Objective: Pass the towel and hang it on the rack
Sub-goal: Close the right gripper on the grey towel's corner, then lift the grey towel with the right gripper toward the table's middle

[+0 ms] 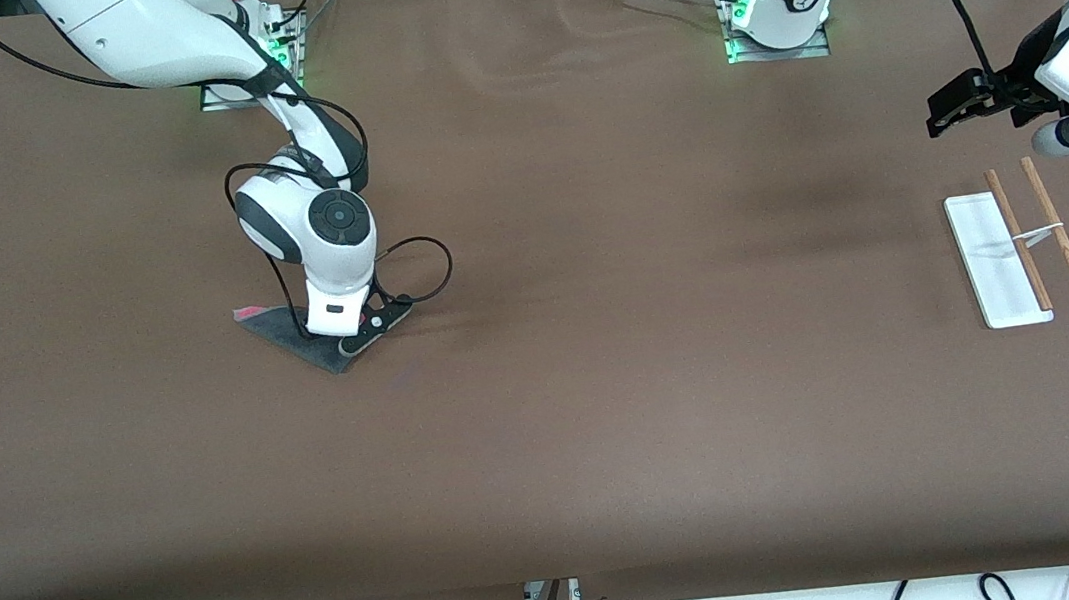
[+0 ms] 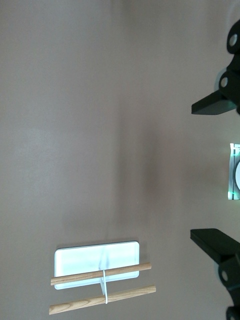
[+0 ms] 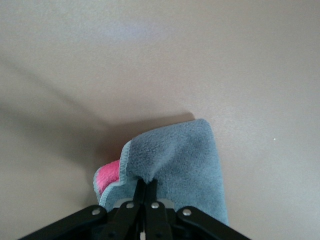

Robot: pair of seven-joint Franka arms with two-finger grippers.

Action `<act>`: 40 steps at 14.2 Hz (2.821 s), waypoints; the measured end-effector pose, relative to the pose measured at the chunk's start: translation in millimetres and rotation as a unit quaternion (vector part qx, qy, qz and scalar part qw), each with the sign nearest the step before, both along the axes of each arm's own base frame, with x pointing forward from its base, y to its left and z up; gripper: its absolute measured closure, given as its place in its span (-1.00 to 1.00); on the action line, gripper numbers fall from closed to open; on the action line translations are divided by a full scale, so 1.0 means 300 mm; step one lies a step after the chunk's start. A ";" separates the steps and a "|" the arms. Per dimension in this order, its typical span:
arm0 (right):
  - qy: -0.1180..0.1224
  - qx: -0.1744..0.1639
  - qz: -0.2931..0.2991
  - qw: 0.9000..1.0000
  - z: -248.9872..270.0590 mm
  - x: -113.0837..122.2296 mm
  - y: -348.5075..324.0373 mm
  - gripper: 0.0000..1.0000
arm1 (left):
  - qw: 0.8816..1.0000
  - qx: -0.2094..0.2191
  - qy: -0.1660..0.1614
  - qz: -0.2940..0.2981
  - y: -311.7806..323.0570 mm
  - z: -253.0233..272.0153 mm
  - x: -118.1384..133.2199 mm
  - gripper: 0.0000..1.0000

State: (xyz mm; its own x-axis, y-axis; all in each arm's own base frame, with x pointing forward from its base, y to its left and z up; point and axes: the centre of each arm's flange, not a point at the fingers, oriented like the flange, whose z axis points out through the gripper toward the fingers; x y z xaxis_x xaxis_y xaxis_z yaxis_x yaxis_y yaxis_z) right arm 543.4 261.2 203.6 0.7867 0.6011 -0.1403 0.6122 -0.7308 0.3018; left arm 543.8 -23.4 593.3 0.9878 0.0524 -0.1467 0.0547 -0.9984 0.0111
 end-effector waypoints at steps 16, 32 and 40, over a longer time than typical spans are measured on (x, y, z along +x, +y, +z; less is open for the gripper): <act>-0.035 0.083 -0.099 0.991 0.879 0.060 0.306 0.97 | 1.000 -0.001 -0.006 0.008 0.045 0.020 -0.001 -1.00; -0.047 0.217 0.045 0.974 1.106 -0.465 0.976 0.97 | 1.000 -0.001 -0.004 0.004 0.031 0.017 0.000 -1.00; -0.072 0.255 0.041 0.963 1.233 -0.434 0.979 0.97 | 1.000 -0.001 -0.001 0.002 0.024 0.007 0.005 -1.00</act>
